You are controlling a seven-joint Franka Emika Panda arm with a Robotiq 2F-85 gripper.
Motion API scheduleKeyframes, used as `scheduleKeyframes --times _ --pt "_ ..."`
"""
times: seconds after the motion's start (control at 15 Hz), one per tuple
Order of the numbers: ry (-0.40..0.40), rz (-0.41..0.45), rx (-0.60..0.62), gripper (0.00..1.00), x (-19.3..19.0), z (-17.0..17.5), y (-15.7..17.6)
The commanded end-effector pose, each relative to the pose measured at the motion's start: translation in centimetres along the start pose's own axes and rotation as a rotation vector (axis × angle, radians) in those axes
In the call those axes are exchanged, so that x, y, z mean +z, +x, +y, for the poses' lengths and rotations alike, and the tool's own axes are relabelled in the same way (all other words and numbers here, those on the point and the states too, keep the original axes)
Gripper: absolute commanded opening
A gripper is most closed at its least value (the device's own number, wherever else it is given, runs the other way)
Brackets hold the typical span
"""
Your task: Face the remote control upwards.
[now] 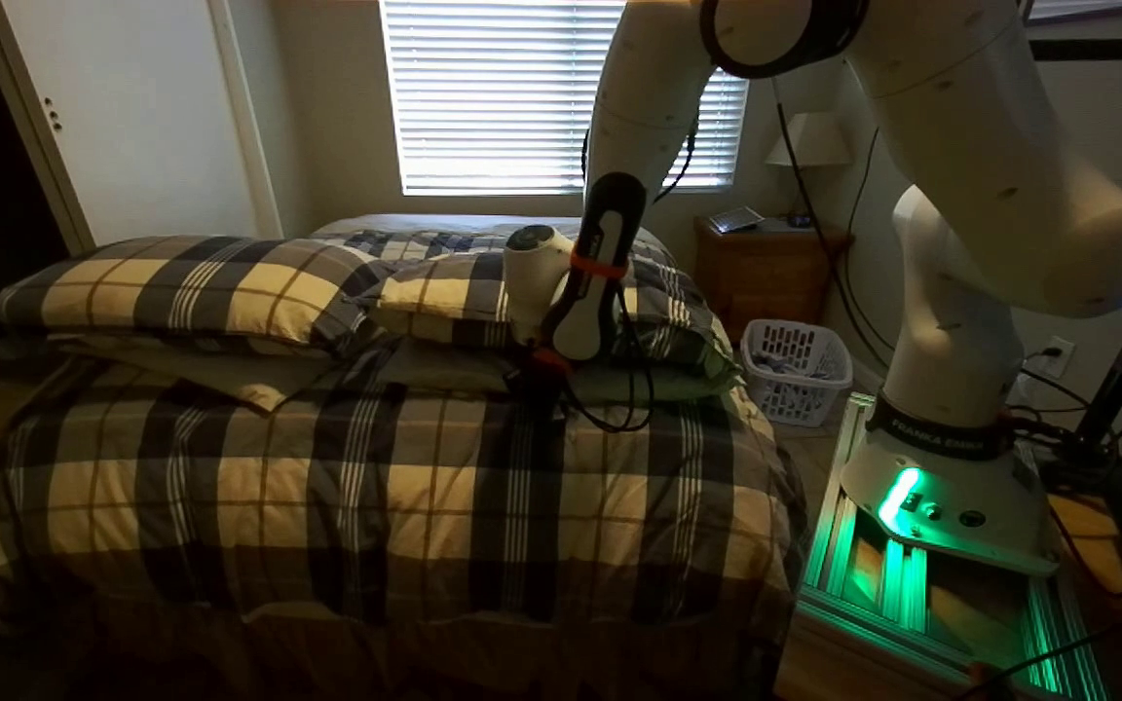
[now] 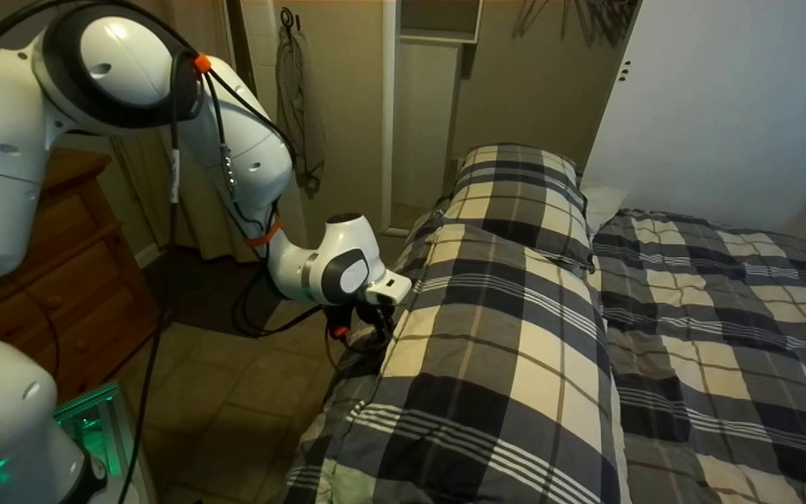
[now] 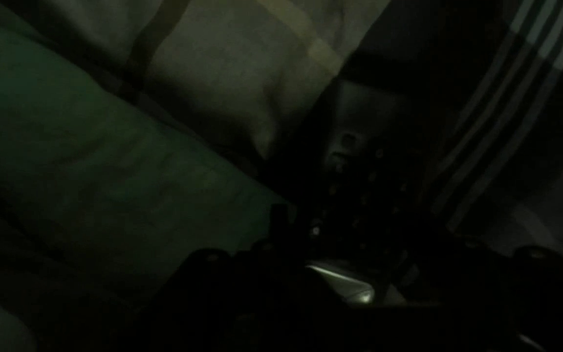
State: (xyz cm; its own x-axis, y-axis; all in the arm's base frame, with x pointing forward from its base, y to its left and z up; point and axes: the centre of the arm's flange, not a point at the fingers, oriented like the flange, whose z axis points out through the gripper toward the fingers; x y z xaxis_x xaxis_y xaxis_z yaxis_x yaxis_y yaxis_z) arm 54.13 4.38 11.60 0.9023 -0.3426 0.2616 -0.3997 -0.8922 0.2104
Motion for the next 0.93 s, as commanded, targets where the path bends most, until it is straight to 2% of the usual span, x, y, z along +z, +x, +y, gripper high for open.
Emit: scheduleKeyframes --times 0.0,0.27,0.67,0.87 --pt "-0.05 0.05 -0.117 0.37 0.4 -1.0 0.7" --pt "-0.083 0.052 -0.232 0.37 1.4 -1.2 0.6" --pt "-0.066 0.016 -0.422 0.37 1.1 -2.7 -0.7" --pt "-0.09 -0.004 -0.488 0.37 1.7 -3.7 -1.5"
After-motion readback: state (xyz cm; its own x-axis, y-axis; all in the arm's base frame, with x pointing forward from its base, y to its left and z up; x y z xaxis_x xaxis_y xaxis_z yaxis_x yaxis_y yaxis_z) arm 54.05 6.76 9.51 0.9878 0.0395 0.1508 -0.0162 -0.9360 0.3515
